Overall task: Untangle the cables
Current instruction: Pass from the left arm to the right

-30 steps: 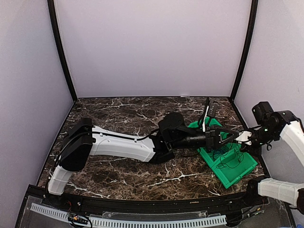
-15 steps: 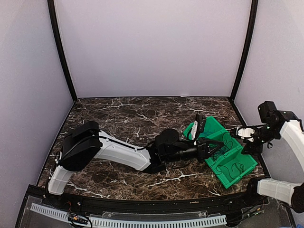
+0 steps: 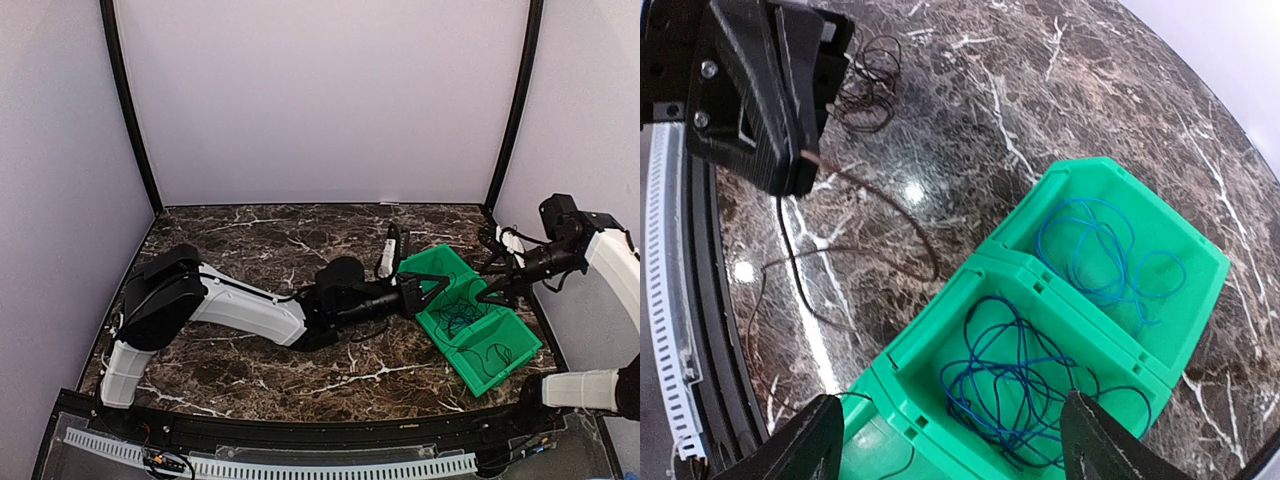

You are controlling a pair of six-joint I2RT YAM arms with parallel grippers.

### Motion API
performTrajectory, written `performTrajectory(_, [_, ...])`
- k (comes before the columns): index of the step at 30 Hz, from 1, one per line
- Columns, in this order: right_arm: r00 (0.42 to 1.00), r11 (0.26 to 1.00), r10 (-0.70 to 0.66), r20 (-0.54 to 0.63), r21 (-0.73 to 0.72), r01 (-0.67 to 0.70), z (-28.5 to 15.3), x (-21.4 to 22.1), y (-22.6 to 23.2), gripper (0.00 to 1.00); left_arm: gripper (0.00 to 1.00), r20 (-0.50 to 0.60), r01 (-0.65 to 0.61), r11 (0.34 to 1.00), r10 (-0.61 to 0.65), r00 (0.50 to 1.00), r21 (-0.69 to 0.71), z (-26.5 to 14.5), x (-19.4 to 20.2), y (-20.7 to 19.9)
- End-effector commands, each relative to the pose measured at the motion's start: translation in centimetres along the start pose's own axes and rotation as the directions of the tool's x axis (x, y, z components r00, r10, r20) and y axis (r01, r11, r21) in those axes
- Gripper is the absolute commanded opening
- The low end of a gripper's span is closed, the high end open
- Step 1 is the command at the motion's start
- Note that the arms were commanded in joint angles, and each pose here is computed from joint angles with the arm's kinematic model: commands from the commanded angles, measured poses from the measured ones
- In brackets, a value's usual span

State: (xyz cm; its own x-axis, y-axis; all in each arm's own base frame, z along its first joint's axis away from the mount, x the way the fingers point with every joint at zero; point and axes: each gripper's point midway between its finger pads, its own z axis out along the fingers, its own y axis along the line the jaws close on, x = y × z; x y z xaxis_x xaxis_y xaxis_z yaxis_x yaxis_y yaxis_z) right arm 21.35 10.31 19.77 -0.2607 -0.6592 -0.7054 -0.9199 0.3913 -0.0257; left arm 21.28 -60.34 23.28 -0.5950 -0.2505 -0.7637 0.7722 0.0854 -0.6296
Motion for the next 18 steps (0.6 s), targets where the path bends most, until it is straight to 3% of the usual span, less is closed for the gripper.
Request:
performTrajectory(1, [0.985,0.996,0.04,0.167,-0.091,-0.025,0.2,-3.4,0.0,0.77,0.0,0.01,-0.013,0.992,0.012,1.0,0.128,-0.4,-2.5,-4.2])
performTrajectory(7, [0.974,0.992,0.034,0.222,-0.123,-0.007,1.1,-5.1,0.0,0.78,0.0,-0.051,-0.002,0.972,0.014,0.999,0.235,0.1,-1.5,-5.9])
performTrajectory(10, [0.973,0.989,0.026,0.228,-0.151,0.009,1.6,-5.5,0.7,0.71,0.0,-0.075,0.007,0.963,0.014,0.997,0.268,0.3,-1.1,-6.4])
performTrajectory(12, [0.974,0.986,0.026,0.225,-0.165,0.011,1.8,-5.6,1.1,0.6,0.0,-0.081,0.01,0.962,0.013,0.997,0.272,0.4,-1.0,-6.5])
performTrajectory(14, [0.976,0.986,0.031,0.215,-0.169,0.005,1.9,-5.4,1.1,0.43,0.0,-0.085,0.009,0.962,0.015,0.996,0.272,0.4,-0.9,-6.5])
performTrajectory(17, [0.983,0.986,0.031,0.178,-0.168,-0.001,1.8,-5.1,0.9,0.0,0.0,-0.091,0.011,0.964,0.014,0.996,0.264,0.4,-0.8,-6.3])
performTrajectory(18, [0.988,0.987,0.028,0.153,-0.163,-0.003,1.8,-4.8,0.8,0.0,0.04,-0.097,0.014,0.967,0.011,0.995,0.254,0.4,-0.7,-6.1])
